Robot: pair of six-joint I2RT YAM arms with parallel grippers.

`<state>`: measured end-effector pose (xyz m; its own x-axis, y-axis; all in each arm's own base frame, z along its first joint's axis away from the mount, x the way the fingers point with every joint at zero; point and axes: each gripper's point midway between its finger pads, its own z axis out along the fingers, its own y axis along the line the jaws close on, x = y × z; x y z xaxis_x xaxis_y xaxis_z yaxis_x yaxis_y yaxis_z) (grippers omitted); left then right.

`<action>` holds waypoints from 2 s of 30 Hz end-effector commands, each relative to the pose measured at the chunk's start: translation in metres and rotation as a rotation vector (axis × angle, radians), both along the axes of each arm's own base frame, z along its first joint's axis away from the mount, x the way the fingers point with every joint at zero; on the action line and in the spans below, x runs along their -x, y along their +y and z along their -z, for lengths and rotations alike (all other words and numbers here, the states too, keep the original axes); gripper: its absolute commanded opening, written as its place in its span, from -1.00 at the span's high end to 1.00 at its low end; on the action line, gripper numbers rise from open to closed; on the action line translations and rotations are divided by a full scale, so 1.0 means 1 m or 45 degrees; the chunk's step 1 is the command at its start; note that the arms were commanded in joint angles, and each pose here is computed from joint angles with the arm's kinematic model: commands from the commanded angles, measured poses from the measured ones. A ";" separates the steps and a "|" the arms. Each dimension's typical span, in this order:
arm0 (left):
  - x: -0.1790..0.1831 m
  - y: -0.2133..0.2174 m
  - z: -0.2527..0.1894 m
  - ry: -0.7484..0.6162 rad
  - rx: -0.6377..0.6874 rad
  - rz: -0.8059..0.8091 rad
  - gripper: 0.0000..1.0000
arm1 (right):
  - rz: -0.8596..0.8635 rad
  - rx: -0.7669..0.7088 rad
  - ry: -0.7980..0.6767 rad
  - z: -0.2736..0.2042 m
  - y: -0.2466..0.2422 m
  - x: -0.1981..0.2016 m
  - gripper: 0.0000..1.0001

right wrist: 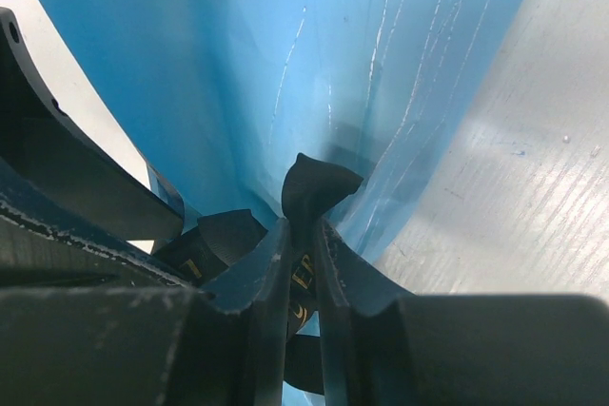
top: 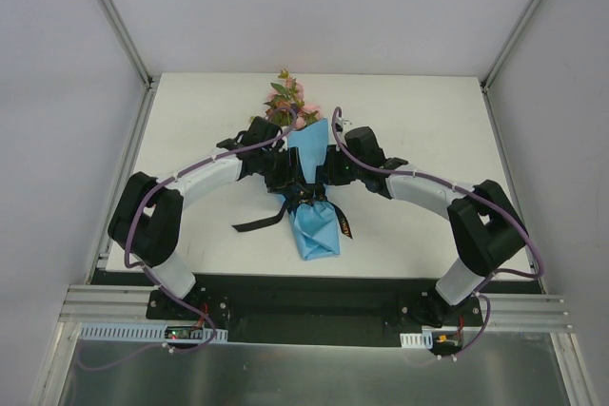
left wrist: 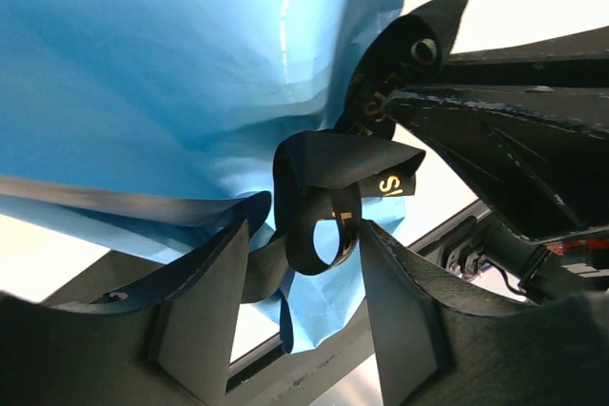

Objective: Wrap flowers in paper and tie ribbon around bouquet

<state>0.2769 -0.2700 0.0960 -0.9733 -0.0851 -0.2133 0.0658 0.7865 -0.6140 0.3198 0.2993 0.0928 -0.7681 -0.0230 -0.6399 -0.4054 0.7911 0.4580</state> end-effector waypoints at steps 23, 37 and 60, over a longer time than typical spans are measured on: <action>0.044 0.030 0.005 -0.045 -0.005 -0.039 1.00 | 0.131 -0.042 0.013 -0.011 -0.014 0.002 0.99; 0.078 0.079 0.055 0.106 -0.127 -0.206 1.00 | 0.361 -0.014 0.061 0.022 -0.048 0.001 0.99; 0.081 0.109 0.068 0.134 -0.157 -0.310 0.85 | 0.390 -0.082 0.175 0.048 -0.064 -0.009 0.87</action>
